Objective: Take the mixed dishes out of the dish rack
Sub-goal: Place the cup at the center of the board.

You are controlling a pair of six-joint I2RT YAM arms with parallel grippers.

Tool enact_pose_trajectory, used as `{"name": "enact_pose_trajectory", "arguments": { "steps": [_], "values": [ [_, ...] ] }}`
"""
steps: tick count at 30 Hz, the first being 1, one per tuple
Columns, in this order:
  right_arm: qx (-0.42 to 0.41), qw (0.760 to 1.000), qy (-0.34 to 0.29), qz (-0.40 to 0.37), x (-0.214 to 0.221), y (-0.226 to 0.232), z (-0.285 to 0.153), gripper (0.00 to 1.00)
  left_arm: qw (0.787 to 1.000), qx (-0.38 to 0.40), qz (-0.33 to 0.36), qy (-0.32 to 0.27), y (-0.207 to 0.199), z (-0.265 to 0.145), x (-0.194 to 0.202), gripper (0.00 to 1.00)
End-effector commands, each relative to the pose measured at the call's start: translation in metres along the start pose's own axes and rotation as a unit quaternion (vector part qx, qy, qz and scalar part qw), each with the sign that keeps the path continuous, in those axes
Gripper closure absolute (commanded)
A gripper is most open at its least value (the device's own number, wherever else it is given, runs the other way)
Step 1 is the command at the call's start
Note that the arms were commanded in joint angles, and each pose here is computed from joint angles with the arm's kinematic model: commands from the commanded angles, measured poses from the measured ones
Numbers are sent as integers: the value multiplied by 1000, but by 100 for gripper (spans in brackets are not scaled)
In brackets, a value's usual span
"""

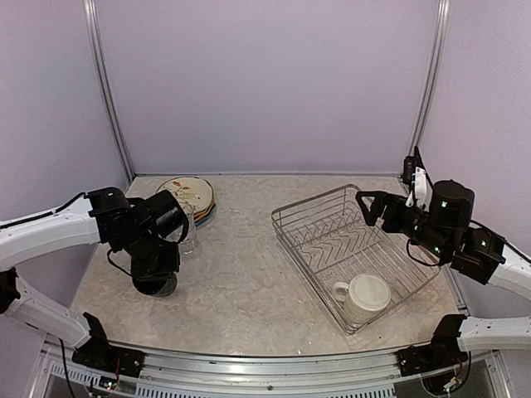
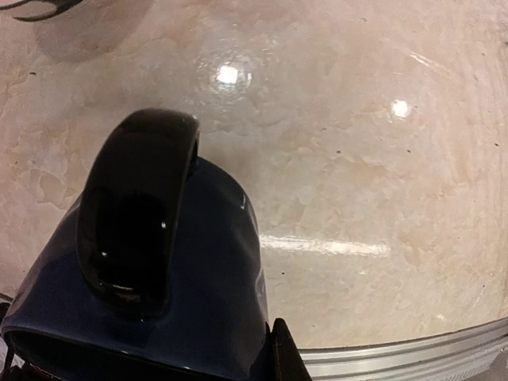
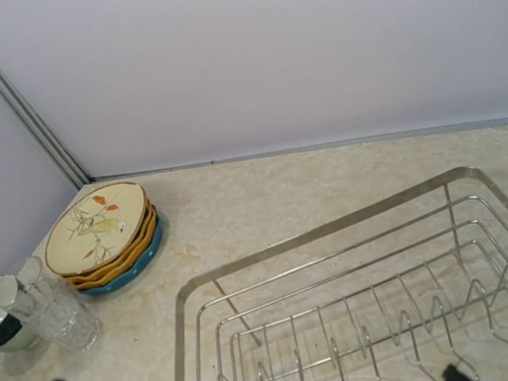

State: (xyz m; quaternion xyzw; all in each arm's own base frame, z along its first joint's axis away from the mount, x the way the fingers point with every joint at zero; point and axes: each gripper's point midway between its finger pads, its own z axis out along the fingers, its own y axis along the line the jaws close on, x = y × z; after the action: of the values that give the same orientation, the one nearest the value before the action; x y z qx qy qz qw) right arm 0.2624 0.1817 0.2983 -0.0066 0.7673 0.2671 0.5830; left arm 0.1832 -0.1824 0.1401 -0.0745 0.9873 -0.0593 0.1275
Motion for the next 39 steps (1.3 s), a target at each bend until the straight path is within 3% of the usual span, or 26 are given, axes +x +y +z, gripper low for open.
{"name": "enact_pose_trajectory", "arguments": {
  "steps": [1,8,15,22,30,36,39],
  "values": [
    [-5,1000,-16,5,-9,0,-5,0,994,-85,-70,22,43,24,1,100],
    [10,1000,-26,12,-12,-10,-16,0,985,-137,-96,44,64,50,4,100],
    [10,1000,-19,8,-9,-9,-12,0,982,-140,-109,65,66,69,11,92],
    [18,1000,18,-12,3,-8,-3,0,981,-145,-114,63,71,69,12,62],
    [65,990,108,-60,30,-23,-5,0,985,-121,-118,22,73,39,0,37],
    [36,970,212,-109,63,-14,-4,0,990,-68,-118,-37,68,3,-19,29],
    [6,945,294,-143,93,-5,0,0,991,-25,-105,-75,61,-20,-30,28]
  ]
}}
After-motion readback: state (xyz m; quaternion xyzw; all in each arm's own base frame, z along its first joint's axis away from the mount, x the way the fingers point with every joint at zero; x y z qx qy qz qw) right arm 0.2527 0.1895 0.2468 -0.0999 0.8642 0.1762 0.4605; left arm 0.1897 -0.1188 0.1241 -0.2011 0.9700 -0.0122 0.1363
